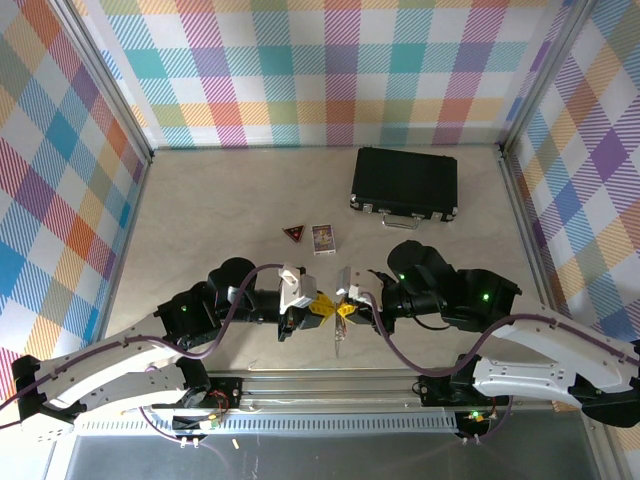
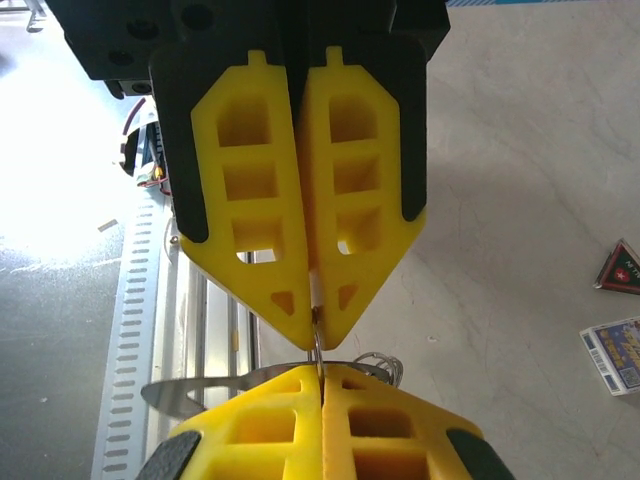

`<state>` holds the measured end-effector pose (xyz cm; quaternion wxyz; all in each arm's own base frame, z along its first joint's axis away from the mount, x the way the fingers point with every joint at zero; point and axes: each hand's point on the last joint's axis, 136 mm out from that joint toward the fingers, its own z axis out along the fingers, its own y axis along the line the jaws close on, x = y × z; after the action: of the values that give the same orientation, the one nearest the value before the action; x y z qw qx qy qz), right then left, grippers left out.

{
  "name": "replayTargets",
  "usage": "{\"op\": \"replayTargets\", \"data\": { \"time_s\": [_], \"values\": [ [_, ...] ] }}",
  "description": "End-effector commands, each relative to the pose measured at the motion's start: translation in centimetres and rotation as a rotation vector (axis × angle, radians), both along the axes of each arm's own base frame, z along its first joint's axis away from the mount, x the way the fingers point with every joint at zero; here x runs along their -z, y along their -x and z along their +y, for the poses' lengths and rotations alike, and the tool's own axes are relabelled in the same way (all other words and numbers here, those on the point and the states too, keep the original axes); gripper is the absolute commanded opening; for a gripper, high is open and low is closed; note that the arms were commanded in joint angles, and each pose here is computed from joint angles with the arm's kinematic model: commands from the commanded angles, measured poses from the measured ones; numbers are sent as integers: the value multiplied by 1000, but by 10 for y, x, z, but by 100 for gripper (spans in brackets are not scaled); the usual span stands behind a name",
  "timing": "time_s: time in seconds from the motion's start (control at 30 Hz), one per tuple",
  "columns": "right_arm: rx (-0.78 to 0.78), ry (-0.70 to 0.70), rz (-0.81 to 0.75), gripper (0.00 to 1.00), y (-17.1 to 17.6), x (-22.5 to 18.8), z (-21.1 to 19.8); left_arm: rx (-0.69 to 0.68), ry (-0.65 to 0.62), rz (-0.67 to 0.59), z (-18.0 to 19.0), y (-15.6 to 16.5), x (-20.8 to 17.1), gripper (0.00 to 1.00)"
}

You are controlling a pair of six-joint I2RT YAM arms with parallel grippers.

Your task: Put the keys on the keyring

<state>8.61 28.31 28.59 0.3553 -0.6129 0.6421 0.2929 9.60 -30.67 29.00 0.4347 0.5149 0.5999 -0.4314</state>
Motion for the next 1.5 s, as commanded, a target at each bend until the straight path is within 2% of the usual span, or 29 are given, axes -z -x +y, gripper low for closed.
{"op": "replayTargets", "data": {
  "time_s": [0.0,0.07,0.37,0.53,0.67,0.77,1.17,1.47],
  "values": [
    [-50,-89,-2,0,7,-23,11,8,68,-14,0,3,-13,7],
    [-51,-97,-1,0,8,-26,11,14,73,-13,1,4,-12,0],
    [-22,-173,-2,0,7,-32,8,-3,156,-48,6,4,-28,0],
    [1,-241,-6,10,4,-45,11,-34,228,-79,10,1,-40,0],
    [11,-288,-12,28,4,-50,11,-45,284,-95,14,2,-49,0],
    [20,-308,-3,34,4,-51,11,-40,302,-100,16,3,-51,0],
    [-43,-438,11,46,21,-72,3,55,422,-88,19,22,-72,0],
    [-46,-461,20,52,24,-74,0,91,462,-87,17,26,-79,0]
  ]
}}
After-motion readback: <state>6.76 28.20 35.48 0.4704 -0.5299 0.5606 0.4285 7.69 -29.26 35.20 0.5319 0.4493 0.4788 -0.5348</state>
